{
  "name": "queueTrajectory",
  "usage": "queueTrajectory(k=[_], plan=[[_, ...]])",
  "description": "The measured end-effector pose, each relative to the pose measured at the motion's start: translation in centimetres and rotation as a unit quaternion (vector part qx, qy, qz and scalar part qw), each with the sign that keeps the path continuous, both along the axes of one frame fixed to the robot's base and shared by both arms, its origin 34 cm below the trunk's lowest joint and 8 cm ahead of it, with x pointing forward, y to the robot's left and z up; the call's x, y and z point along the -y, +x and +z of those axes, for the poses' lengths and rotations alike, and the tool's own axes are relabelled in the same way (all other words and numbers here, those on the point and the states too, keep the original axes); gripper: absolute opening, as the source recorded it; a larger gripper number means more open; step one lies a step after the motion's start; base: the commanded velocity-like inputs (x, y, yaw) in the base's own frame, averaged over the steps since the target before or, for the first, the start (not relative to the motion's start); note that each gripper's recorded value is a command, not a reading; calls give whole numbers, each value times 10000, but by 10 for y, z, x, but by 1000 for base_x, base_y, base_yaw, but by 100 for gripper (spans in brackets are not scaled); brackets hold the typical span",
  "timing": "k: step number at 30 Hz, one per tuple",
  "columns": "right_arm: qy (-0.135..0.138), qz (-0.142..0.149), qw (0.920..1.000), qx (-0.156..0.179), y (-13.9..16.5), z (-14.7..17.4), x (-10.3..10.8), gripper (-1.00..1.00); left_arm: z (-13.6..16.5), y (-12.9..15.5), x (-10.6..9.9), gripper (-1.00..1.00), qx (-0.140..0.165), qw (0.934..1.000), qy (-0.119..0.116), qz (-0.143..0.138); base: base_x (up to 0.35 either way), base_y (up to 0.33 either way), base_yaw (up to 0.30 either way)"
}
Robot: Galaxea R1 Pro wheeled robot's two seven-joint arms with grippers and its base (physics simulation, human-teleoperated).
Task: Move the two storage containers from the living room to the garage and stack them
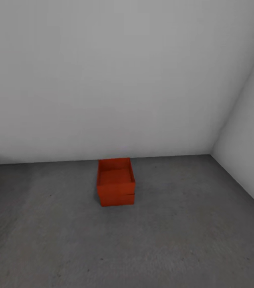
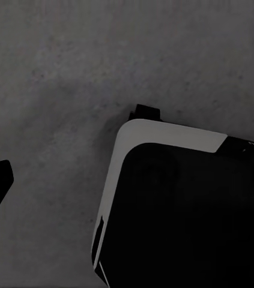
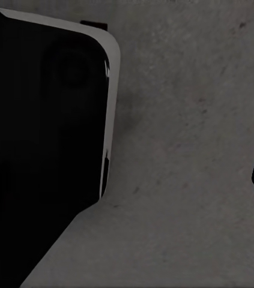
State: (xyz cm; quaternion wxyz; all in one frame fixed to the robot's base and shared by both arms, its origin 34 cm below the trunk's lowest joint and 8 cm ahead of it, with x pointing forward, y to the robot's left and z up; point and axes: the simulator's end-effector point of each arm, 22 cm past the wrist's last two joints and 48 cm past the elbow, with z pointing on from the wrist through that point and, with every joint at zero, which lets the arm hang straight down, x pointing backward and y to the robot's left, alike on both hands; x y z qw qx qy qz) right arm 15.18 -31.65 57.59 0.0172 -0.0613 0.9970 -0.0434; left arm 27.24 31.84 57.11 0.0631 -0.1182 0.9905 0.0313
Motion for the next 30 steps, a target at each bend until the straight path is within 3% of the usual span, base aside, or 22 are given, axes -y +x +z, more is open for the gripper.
queueTrajectory(k=[30], plan=[[1,8,9997,224,17,2,0,100,7,17,0,100,222,9998,0,-3,0,0,-71]])
